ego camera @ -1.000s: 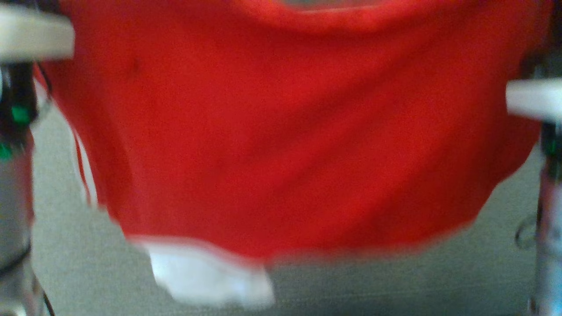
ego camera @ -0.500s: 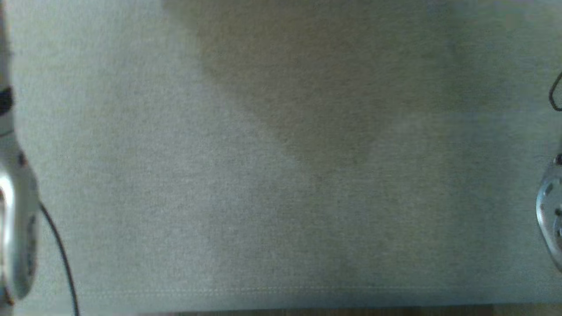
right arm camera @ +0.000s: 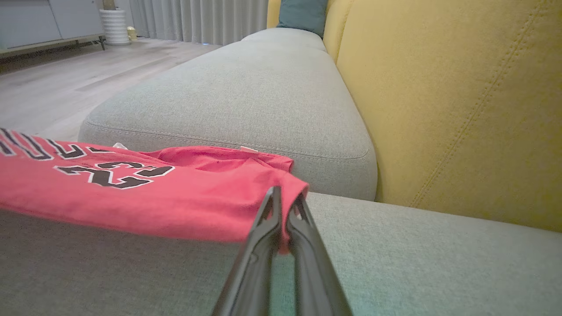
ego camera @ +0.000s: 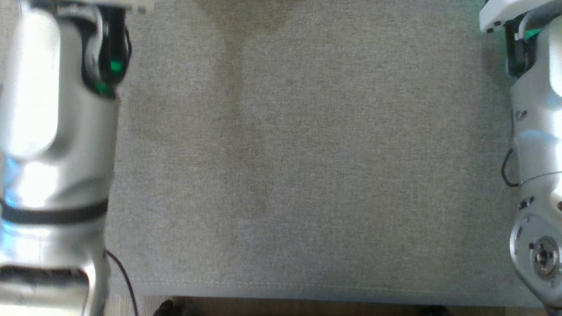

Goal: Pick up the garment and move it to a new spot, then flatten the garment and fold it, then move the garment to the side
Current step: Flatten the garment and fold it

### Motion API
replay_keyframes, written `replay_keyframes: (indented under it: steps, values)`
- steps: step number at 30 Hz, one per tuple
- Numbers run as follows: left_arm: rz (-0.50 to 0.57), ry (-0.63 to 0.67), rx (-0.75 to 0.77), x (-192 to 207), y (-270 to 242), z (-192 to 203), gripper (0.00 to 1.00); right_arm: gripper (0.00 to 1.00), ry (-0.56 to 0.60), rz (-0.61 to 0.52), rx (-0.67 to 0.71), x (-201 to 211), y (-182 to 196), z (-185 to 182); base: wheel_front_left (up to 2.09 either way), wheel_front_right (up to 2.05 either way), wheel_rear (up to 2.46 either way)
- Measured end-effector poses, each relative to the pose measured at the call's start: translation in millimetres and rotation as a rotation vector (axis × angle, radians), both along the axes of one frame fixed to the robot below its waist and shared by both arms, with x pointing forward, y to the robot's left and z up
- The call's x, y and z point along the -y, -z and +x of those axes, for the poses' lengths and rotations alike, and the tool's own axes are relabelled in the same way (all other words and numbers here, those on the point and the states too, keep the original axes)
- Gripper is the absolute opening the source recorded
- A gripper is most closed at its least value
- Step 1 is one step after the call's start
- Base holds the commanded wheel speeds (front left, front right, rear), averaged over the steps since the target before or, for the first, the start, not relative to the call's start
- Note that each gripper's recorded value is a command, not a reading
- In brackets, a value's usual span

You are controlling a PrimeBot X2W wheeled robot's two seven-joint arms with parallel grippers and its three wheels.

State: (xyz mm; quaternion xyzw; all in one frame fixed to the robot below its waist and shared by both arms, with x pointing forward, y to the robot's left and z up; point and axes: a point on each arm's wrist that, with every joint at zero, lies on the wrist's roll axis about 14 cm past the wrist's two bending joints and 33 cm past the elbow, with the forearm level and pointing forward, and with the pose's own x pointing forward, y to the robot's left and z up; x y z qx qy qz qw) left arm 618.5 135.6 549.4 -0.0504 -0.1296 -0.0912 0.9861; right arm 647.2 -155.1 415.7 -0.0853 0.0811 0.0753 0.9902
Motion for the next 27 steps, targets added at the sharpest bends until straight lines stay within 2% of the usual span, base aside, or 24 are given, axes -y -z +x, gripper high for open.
replay_keyframes:
  steps: [10,18,27]
  values:
    - [-0.106,-0.024,-0.02,-11.0,16.0,-72.4,0.0,0.0,-0.007,0.12,0.049,-9.8,-19.1,-31.7,0.0,0.0,0.0]
    - [-0.155,-0.028,-0.061,-8.5,17.9,-135.2,0.0,0.0,0.024,0.215,0.05,-3.9,-20.3,-95.4,0.0,0.0,0.0]
    - [-0.216,-0.068,-0.117,-12.7,18.3,-212.9,0.0,0.0,0.072,0.267,0.077,12.5,-37.5,-171.7,0.0,0.0,0.0]
